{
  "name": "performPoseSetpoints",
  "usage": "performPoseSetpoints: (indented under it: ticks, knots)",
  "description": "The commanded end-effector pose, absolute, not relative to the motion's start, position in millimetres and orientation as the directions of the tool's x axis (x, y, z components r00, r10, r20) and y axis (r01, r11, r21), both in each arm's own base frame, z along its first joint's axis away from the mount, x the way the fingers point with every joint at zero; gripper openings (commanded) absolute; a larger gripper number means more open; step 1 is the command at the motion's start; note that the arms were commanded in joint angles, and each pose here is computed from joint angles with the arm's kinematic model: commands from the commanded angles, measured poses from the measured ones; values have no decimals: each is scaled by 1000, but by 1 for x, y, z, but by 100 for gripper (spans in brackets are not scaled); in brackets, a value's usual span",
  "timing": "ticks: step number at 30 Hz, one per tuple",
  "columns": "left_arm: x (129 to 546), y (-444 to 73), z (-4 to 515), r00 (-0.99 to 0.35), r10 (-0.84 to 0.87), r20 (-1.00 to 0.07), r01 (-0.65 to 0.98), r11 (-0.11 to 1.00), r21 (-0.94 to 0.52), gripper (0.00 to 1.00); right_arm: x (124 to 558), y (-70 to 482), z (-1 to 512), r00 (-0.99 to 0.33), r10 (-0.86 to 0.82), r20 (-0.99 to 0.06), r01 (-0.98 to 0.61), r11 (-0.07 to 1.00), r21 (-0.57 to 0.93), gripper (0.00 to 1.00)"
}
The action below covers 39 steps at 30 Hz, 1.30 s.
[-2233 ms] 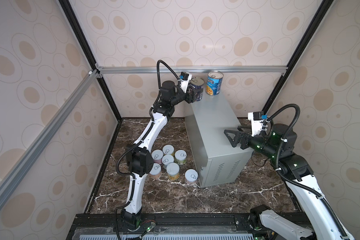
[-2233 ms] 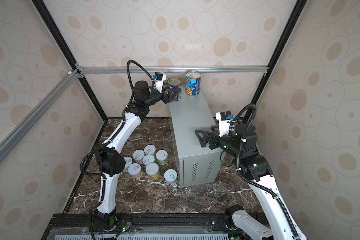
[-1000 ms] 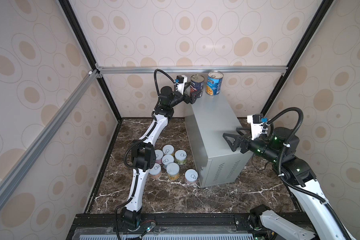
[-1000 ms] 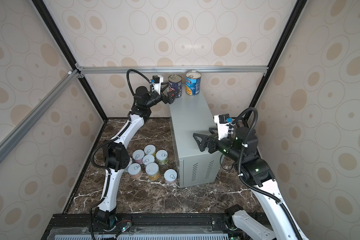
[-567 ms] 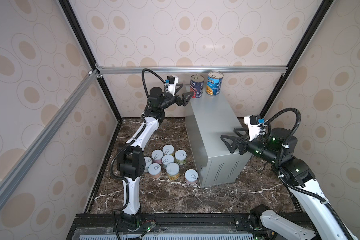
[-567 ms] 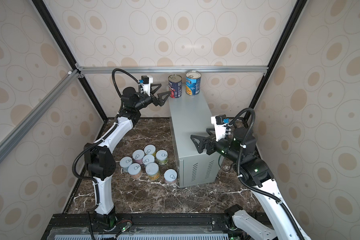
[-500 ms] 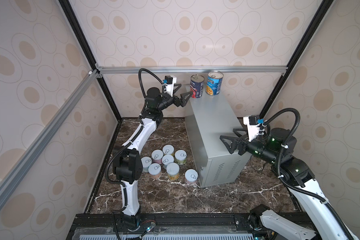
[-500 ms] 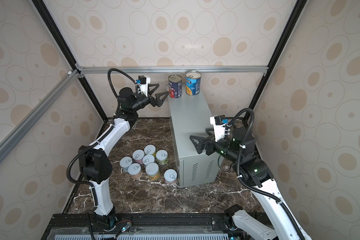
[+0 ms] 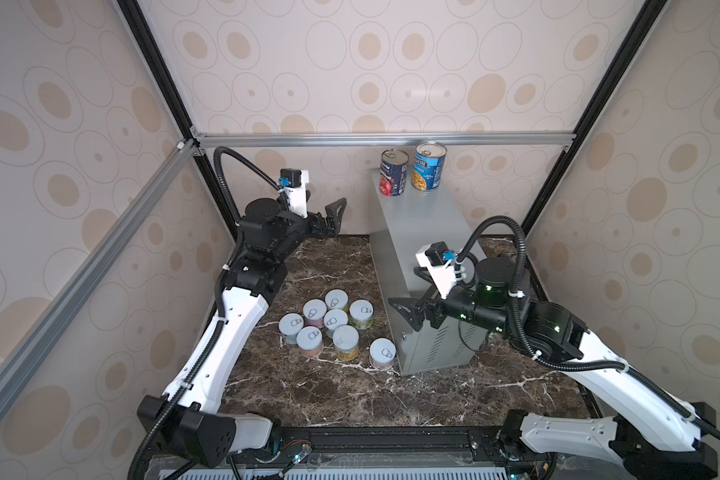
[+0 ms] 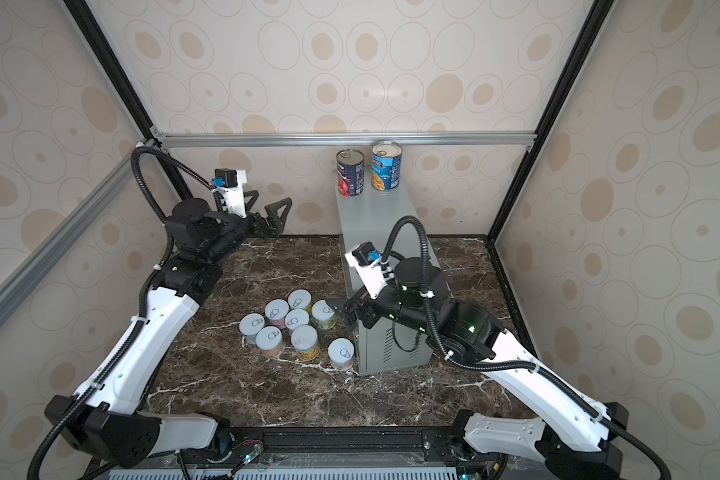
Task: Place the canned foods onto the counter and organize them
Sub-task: 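Open the left gripper and withdraw it while the right arm swings toward the floor cans, then lower the right gripper onto a white-lidded can nearest the robot and grasp it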
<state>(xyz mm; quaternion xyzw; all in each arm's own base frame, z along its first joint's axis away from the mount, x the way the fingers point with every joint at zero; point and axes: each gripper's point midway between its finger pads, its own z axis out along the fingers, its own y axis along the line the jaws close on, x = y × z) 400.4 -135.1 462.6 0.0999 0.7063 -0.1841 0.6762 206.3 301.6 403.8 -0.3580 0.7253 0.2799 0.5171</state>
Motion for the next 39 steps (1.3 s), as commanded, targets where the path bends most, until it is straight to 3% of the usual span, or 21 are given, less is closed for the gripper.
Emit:
performPoseSetpoints:
  ticks: [1,8,15,22,32,39]
  knots:
    - [385,-87,407,-255,-10,-967,149,988,-50,98,205,322,380,-192,-350,-917,-802,595,-60,100]
    - [338,-35,344,-409,10,-912,-37,999,28,98,184,399,319,-256,-425,-868,-859,513,3,100]
    - [322,-9,298,-460,-52,-887,-73,997,-21,98,199,447,251,-393,-449,-802,-766,642,16,99]
    - [321,10,282,-439,-176,-881,-102,984,-146,98,232,449,187,-538,-452,-711,-590,805,-65,100]
    - [324,-1,266,-440,-244,-864,-67,968,-240,98,263,429,124,-693,-390,-607,-443,894,-68,100]
    - [330,-6,264,-448,-250,-859,-45,965,-257,98,265,428,93,-760,-355,-545,-423,906,0,100]
